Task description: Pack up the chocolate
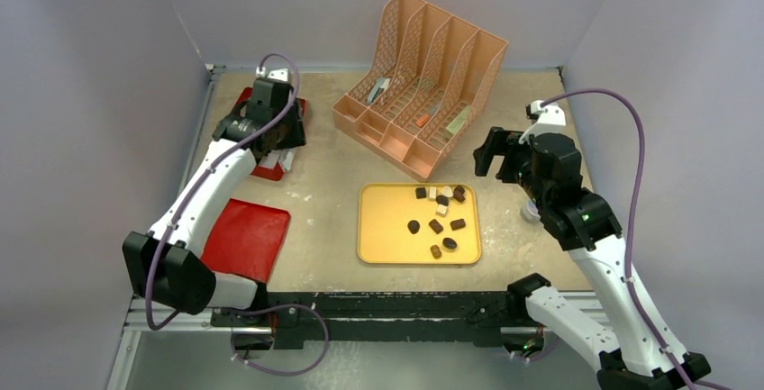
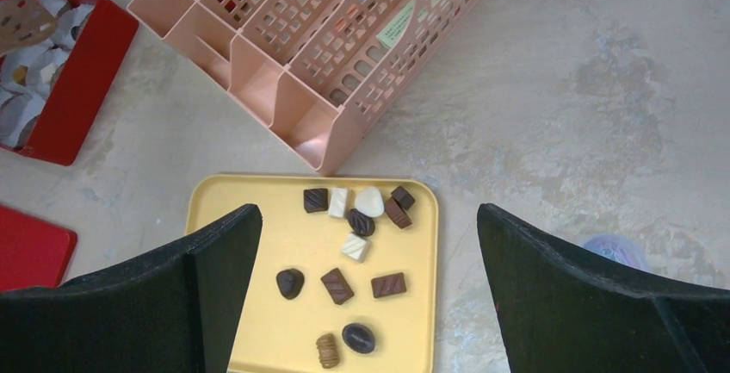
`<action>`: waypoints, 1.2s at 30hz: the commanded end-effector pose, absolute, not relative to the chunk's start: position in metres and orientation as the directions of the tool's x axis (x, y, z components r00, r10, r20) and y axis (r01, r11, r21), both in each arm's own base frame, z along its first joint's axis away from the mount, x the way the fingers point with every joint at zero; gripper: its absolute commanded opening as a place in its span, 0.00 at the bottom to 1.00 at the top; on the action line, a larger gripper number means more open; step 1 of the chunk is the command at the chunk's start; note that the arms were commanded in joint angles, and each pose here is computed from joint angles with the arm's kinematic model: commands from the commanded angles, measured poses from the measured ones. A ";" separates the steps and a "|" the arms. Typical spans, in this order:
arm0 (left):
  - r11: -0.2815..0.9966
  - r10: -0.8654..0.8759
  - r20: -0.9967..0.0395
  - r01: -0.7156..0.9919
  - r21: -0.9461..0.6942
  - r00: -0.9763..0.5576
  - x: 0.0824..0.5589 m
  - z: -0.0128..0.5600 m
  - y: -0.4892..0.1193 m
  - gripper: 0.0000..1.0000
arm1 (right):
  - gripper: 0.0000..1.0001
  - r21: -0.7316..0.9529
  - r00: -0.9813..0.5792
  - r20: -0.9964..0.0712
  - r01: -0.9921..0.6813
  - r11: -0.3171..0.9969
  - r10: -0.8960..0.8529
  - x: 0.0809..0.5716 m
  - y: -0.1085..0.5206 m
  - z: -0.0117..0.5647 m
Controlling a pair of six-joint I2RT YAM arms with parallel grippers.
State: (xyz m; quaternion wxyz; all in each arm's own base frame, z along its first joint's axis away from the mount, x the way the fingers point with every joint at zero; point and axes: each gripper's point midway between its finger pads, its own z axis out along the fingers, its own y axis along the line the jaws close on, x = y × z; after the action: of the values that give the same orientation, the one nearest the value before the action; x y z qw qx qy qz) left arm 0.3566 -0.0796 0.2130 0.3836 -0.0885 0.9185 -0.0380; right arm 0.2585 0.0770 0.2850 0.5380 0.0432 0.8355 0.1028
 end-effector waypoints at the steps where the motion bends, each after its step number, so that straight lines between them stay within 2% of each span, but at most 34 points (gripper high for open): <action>1: 0.987 -0.086 -0.740 0.043 -0.154 -0.667 0.339 0.236 -0.118 0.36 | 0.97 0.183 -0.361 -0.917 -0.004 0.983 0.169 0.263 0.066 0.307; 9: 0.933 0.056 -0.742 0.299 -0.199 -0.668 0.301 0.242 -0.180 0.36 | 0.97 0.164 -0.335 -0.928 0.027 0.986 0.164 0.265 0.058 0.314; 20: 0.807 0.361 -0.714 0.585 -0.084 -0.600 0.229 0.212 -0.270 0.37 | 0.97 0.135 -0.319 -0.936 0.072 0.988 0.151 0.264 0.047 0.320; 36: 0.675 0.521 -0.670 0.736 -0.056 -0.529 0.175 0.180 -0.342 0.38 | 0.97 0.119 -0.295 -0.945 0.083 0.989 0.138 0.254 0.038 0.328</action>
State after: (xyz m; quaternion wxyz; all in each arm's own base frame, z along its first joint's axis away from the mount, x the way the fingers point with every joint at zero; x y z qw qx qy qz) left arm 0.1728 -0.3200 0.1588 0.2853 0.3654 0.8743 -0.1438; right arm 0.2573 0.0465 0.2984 0.5552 0.0604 0.8291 0.0271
